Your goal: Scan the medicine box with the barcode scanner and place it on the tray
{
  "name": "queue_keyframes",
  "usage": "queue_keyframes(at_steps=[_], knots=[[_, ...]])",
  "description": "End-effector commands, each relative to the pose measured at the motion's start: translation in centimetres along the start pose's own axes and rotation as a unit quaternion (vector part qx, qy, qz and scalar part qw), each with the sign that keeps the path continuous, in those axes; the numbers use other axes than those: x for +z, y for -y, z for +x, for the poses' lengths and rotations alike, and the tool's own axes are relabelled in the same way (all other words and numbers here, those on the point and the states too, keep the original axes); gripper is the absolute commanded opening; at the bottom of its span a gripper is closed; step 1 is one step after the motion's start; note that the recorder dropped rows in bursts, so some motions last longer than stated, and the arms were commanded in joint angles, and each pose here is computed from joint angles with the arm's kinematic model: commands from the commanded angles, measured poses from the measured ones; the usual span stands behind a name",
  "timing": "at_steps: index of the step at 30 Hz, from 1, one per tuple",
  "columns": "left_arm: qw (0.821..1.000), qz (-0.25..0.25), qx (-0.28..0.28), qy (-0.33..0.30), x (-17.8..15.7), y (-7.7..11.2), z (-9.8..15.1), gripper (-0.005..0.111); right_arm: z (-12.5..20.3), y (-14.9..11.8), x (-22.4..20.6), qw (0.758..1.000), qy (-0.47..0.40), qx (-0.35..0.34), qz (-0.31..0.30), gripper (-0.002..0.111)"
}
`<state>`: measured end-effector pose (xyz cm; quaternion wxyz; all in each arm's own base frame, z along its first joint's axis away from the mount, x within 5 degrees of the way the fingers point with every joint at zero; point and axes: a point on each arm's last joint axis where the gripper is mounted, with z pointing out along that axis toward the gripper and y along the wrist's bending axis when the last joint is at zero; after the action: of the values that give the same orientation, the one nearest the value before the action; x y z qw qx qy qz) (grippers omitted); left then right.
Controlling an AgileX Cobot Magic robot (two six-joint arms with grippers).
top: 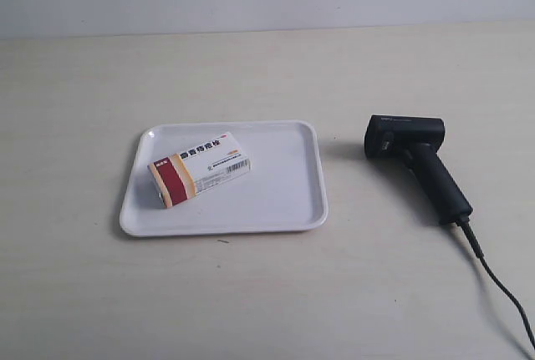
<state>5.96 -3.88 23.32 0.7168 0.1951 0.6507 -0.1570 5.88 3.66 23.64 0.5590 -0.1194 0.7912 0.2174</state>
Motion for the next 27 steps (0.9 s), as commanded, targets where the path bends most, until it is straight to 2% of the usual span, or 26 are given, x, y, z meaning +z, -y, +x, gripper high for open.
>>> queue_keyframes(at_steps=[1, 4, 7, 9, 12, 13, 15, 18, 27], knots=[[0.98, -0.191, -0.063, 0.008, -1.9, -2.6, 1.0, 0.003, 0.0, 0.0, 0.0, 1.0, 0.004, 0.001, 0.003, 0.001], [0.969, -0.237, -0.063, 0.002, -2.4, -3.1, 1.6, 0.003, 0.0, 0.0, 0.0, 1.0, 0.004, 0.001, 0.003, 0.001], [0.972, -0.229, -0.059, 0.001, -2.2, -2.9, 2.1, 0.003, 0.0, 0.0, 0.0, 1.0, 0.004, 0.001, 0.003, 0.001], [0.965, -0.247, -0.089, -0.02, -2.4, -3.2, 2.7, 0.003, 0.0, 0.0, 0.0, 1.0, 0.004, 0.001, 0.003, 0.001], [0.969, -0.217, -0.029, -0.11, -2.4, -2.6, 4.0, 0.003, -0.1, 0.0, 0.0, 1.0, 0.008, 0.001, 0.003, 0.001], [0.968, -0.214, -0.025, -0.127, -2.4, -2.6, 4.2, 0.003, -0.1, 0.0, 0.0, 1.0, 0.008, 0.001, 0.003, 0.001], [0.967, -0.215, -0.026, -0.131, -2.4, -2.6, 4.3, 0.003, -0.1, 0.0, 0.0, 1.0, 0.008, 0.001, 0.003, 0.001], [0.964, -0.227, -0.056, -0.123, -2.5, -2.7, 4.3, 0.003, -0.1, 0.0, 0.0, 1.0, 0.008, 0.001, 0.003, 0.001], [0.965, -0.227, -0.052, -0.124, -2.5, -2.7, 4.3, 0.003, -0.1, 0.0, 0.0, 1.0, 0.008, 0.001, 0.003, 0.001]])
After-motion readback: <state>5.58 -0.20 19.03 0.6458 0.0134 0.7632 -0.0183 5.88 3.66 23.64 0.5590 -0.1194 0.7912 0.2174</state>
